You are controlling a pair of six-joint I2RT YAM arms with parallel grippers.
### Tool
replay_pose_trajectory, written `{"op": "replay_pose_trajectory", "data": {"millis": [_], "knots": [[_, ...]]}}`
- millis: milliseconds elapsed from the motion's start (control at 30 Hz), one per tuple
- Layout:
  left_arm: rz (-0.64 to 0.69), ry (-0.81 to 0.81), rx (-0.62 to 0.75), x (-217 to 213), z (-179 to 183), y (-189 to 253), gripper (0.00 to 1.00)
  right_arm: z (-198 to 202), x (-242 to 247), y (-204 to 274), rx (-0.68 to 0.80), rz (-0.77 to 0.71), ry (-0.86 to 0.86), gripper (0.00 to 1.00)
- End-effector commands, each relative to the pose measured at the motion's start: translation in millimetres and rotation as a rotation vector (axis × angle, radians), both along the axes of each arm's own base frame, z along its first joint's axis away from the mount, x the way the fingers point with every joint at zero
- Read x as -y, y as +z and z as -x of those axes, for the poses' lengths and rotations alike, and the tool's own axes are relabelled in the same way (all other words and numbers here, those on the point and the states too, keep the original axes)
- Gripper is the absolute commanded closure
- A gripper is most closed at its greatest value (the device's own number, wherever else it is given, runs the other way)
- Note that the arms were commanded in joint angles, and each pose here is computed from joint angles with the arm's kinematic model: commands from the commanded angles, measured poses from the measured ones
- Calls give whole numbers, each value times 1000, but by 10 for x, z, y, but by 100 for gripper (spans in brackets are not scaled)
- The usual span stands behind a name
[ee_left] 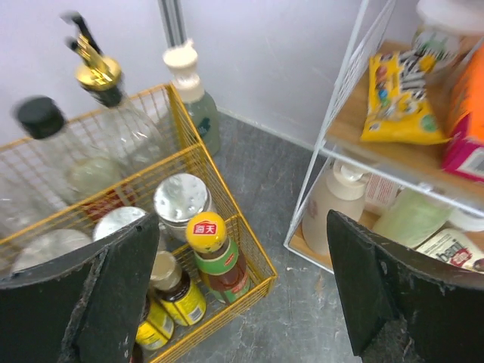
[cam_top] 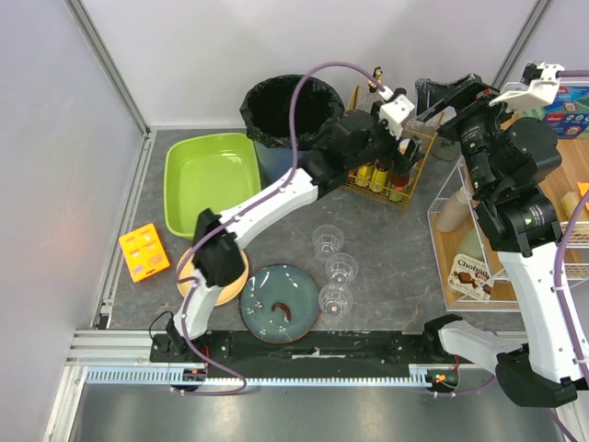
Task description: Clear the kitchen counter
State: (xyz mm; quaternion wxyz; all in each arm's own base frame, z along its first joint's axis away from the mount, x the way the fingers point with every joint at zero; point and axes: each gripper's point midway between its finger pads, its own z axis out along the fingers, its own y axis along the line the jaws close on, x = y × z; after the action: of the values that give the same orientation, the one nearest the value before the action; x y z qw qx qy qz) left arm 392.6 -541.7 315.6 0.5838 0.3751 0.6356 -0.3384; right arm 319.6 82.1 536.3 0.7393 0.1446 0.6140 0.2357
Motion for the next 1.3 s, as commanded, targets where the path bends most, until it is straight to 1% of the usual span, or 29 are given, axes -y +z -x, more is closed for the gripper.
{"op": "replay_pose_trajectory", "data": {"millis": [0, 33, 67, 100, 167, 267, 333, 433, 467, 533, 633, 733, 867, 967, 1133, 1267], "knots": [[72, 93, 66, -529, 217, 882, 4, 44, 93, 154, 25, 34, -43, 2], [61, 124, 43, -637, 248, 893, 5, 42, 89, 147, 20, 43, -42, 2], [52, 146, -8, -730, 289, 859, 5, 27, 86, 130, 13, 50, -42, 2], [23, 151, -41, -821, 358, 819, 8, 24, 88, 122, 8, 59, -44, 2], [-45, 223, -104, -1075, 420, 627, 12, -15, 63, 51, -16, 81, -36, 2], [-87, 317, -150, -1493, 563, 450, 13, -107, -49, -77, -44, 108, 9, 2], [-87, 390, -176, -1792, 630, 411, 14, -186, -172, -174, -64, 131, 63, 2], [-29, 542, -276, -2304, 630, 272, 14, -315, -473, -412, -104, 172, 203, 2], [-5, 576, -292, -2472, 635, 272, 14, -337, -610, -490, -109, 189, 274, 2], [21, 664, -314, -2829, 623, 222, 14, -308, -978, -688, -108, 254, 489, 2], [25, 782, -324, -3288, 648, 182, 14, -171, -1441, -1053, -142, 302, 793, 2], [27, 893, -328, -3687, 698, 173, 14, 33, -1874, -1439, -187, 337, 981, 2], [47, 1070, -344, -4183, 721, 180, 14, 334, -2412, -2041, -287, 406, 1130, 2], [76, 1136, -310, -4396, 766, 301, 14, 514, -2705, -2523, -375, 445, 1209, 3], [150, 1180, -226, -4605, 891, 674, 14, 712, -2972, -3334, -528, 541, 1319, 5], [220, 1185, -166, -4724, 1006, 979, 14, 861, -3082, -3814, -632, 585, 1445, 5]]}}
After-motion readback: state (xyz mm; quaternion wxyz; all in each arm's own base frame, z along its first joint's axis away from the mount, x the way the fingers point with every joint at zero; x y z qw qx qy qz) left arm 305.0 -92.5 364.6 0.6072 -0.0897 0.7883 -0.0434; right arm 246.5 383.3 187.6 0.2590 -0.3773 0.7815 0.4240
